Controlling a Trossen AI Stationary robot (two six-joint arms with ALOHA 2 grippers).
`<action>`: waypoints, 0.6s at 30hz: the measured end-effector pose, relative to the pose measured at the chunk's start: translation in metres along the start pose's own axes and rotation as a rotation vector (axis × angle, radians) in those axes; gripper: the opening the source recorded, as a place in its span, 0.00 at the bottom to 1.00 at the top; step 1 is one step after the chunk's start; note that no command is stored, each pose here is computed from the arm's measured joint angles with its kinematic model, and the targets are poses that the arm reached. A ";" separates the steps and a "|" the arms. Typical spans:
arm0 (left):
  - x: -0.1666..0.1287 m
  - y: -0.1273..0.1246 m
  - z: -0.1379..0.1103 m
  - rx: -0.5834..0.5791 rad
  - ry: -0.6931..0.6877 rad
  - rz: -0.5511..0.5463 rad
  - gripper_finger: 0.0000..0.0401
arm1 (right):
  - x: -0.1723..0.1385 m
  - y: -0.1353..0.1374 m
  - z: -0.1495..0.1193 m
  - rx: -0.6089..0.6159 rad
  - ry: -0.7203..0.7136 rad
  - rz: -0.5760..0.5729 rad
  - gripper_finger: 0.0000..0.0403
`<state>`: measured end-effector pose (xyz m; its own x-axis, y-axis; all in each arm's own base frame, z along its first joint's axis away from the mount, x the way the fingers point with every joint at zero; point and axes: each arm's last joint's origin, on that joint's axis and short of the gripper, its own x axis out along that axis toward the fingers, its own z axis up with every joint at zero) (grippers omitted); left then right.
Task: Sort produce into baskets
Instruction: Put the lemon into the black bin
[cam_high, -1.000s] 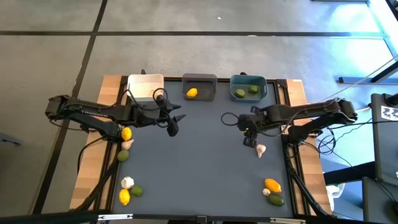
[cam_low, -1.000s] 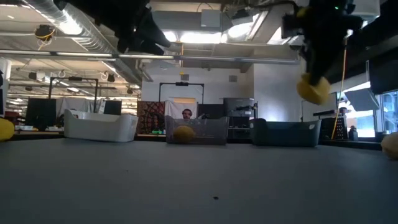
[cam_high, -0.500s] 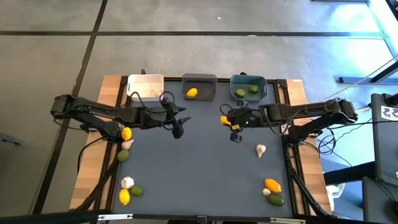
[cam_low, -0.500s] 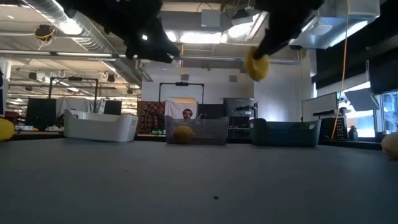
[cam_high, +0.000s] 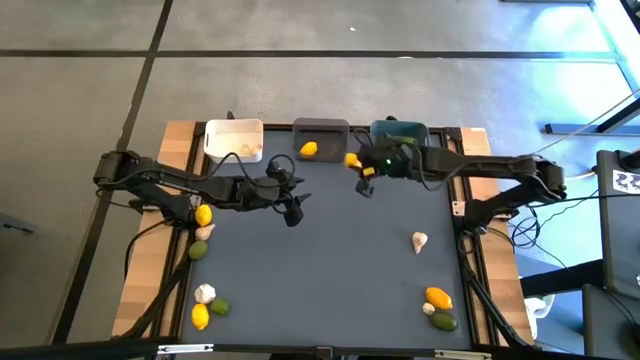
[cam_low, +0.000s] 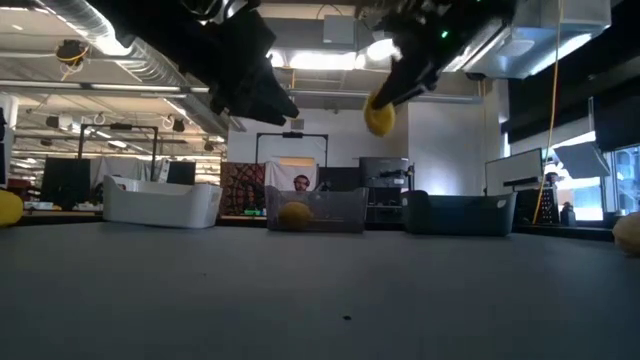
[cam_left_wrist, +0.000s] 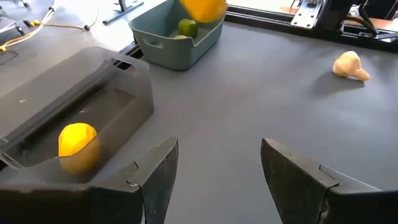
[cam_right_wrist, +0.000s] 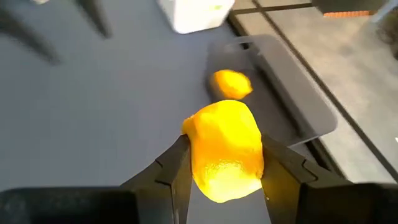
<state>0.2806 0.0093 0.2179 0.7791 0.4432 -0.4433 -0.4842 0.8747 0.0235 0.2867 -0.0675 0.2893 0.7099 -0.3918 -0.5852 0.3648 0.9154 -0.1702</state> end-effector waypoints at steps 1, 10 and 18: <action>0.000 0.000 0.000 0.000 0.001 0.000 0.56 | 0.005 -0.005 -0.001 0.004 0.008 -0.008 0.36; 0.000 0.000 0.000 0.001 0.003 0.001 0.56 | 0.059 -0.044 -0.009 0.039 -0.004 -0.048 0.36; 0.000 0.000 0.000 0.000 0.004 0.001 0.56 | 0.100 -0.070 -0.021 0.090 -0.041 -0.069 0.36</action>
<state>0.2804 0.0093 0.2175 0.7773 0.4433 -0.4465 -0.4851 0.8742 0.0235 0.3194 -0.1692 0.2263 0.7048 -0.4585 -0.5413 0.4649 0.8749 -0.1358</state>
